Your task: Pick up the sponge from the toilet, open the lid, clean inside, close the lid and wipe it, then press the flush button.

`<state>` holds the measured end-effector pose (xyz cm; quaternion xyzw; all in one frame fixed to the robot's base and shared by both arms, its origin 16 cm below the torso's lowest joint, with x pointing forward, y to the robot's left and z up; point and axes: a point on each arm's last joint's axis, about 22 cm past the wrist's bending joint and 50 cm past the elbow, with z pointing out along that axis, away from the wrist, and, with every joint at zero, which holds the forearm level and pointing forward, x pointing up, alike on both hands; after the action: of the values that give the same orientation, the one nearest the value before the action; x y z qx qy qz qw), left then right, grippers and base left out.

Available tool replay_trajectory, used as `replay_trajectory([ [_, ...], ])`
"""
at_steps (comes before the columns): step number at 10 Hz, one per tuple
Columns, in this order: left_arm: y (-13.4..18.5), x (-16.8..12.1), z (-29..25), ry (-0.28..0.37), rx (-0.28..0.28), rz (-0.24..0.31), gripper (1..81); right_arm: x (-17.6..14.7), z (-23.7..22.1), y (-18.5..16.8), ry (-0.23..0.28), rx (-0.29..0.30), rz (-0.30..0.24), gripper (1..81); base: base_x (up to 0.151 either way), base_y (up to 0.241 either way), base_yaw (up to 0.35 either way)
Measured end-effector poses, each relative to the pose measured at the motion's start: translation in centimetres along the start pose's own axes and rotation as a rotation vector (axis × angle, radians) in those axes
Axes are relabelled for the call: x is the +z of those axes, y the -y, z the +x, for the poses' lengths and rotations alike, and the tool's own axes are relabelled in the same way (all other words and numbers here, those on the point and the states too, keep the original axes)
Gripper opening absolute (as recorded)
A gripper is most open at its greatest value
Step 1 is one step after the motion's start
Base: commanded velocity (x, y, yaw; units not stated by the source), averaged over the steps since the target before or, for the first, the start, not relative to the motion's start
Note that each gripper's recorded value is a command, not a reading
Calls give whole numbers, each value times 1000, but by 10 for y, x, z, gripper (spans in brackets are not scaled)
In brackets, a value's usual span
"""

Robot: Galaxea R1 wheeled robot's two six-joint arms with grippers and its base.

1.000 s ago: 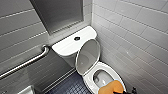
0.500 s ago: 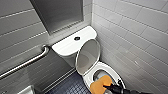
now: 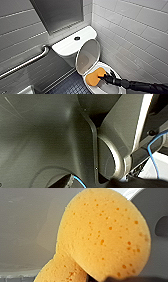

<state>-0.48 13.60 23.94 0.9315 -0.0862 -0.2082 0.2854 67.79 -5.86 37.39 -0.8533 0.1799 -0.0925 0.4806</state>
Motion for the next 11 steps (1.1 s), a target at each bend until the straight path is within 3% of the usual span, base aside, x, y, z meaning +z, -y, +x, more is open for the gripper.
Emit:
replay_trajectory([
  [3,-6,2,-1,1,-2,-8,811,29,9,-19,1,1,-56,10,0,0,0],
  [6,-6,2,-7,8,-9,-8,811,71,21,-7,-16,-22,-69,10,0,0,0],
  [11,-13,5,-5,6,-12,-18,811,95,1,-32,-11,34,-125,10,0,0,0],
])
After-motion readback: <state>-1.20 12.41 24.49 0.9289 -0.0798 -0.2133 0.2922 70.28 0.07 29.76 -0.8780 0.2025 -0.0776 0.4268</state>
